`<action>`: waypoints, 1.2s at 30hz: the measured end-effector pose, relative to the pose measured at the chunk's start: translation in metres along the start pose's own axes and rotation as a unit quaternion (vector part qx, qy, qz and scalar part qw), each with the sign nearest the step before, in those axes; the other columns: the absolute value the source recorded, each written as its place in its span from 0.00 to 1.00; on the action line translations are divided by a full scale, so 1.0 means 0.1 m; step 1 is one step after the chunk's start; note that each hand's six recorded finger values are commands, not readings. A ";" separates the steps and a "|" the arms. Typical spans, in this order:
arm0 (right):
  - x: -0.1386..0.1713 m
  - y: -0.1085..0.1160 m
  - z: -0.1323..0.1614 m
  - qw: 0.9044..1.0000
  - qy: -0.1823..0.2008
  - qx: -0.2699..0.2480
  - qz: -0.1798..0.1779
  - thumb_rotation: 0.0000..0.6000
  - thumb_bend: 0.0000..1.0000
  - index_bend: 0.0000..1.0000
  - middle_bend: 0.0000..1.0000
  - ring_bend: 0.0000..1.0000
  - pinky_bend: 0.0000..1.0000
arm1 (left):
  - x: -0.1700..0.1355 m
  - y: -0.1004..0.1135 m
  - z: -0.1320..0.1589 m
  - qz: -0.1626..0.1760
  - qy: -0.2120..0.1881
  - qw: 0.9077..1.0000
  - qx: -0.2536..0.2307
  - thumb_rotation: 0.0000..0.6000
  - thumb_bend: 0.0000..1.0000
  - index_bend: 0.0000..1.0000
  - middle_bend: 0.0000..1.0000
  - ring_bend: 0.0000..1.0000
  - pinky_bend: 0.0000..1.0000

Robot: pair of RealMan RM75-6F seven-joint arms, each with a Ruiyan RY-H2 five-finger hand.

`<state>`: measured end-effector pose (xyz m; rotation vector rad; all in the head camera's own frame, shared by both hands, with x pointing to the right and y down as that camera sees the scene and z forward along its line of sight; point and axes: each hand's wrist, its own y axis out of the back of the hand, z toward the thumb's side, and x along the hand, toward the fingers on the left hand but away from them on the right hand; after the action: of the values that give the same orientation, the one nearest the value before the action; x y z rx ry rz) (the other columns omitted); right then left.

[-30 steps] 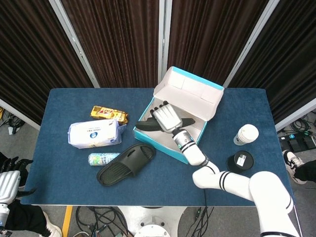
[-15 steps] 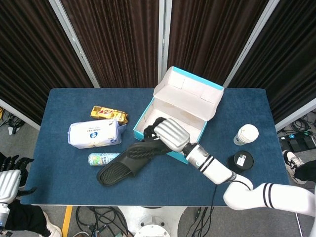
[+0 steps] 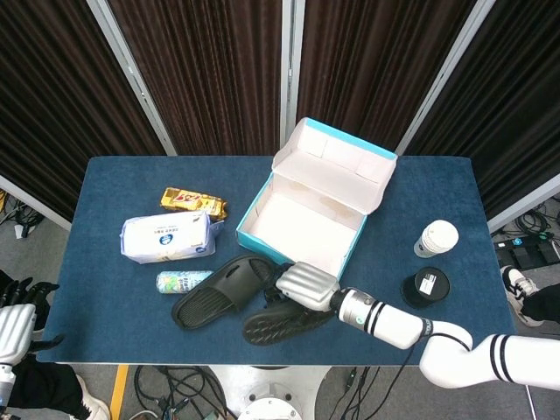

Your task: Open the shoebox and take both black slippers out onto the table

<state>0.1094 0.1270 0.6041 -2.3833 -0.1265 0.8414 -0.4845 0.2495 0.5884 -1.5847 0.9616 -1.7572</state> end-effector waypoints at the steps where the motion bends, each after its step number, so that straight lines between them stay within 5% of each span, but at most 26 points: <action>1: -0.02 -0.07 -0.01 1.000 0.001 0.013 0.008 1.00 0.33 0.78 0.58 0.47 0.17 | 0.00 0.00 -0.01 -0.001 0.001 1.000 0.000 1.00 0.00 0.20 0.16 0.05 0.05; 6: -0.12 -0.32 -0.04 0.998 0.000 0.055 0.034 1.00 0.33 0.77 0.58 0.45 0.12 | -0.01 -0.02 -0.03 -0.006 0.005 1.000 -0.001 1.00 0.00 0.20 0.16 0.05 0.05; 10: -0.20 -0.43 -0.09 0.994 -0.003 0.097 0.048 1.00 0.32 0.70 0.52 0.33 0.02 | 0.00 -0.04 -0.03 -0.010 0.005 1.000 -0.003 1.00 0.00 0.20 0.16 0.05 0.05; 13: -0.26 -0.49 -0.13 0.990 -0.007 0.127 0.054 1.00 0.20 0.42 0.30 0.08 0.00 | 0.01 -0.04 -0.03 -0.011 0.005 1.000 -0.003 1.00 0.00 0.20 0.16 0.05 0.05; 18: -0.35 -0.57 -0.18 0.985 -0.015 0.164 0.057 1.00 0.06 0.03 0.02 0.00 0.00 | 0.01 -0.05 -0.05 -0.010 0.006 1.000 -0.005 1.00 0.00 0.20 0.16 0.05 0.05; 27: -0.44 -0.53 -0.25 0.980 -0.037 0.192 0.025 1.00 0.00 0.00 0.00 0.00 0.00 | 0.02 -0.06 -0.06 -0.012 0.007 1.000 -0.007 1.00 0.00 0.20 0.16 0.05 0.05; 36: -0.24 -0.19 -0.33 0.984 -0.063 0.162 -0.035 1.00 0.00 0.00 0.00 0.00 0.00 | 0.03 -0.06 -0.06 -0.009 0.004 1.000 -0.007 1.00 0.00 0.20 0.16 0.05 0.05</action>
<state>0.1126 0.1188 0.6483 -2.0111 -0.1131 0.9049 -0.4904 0.2507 0.5947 -1.6014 0.9683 -1.7728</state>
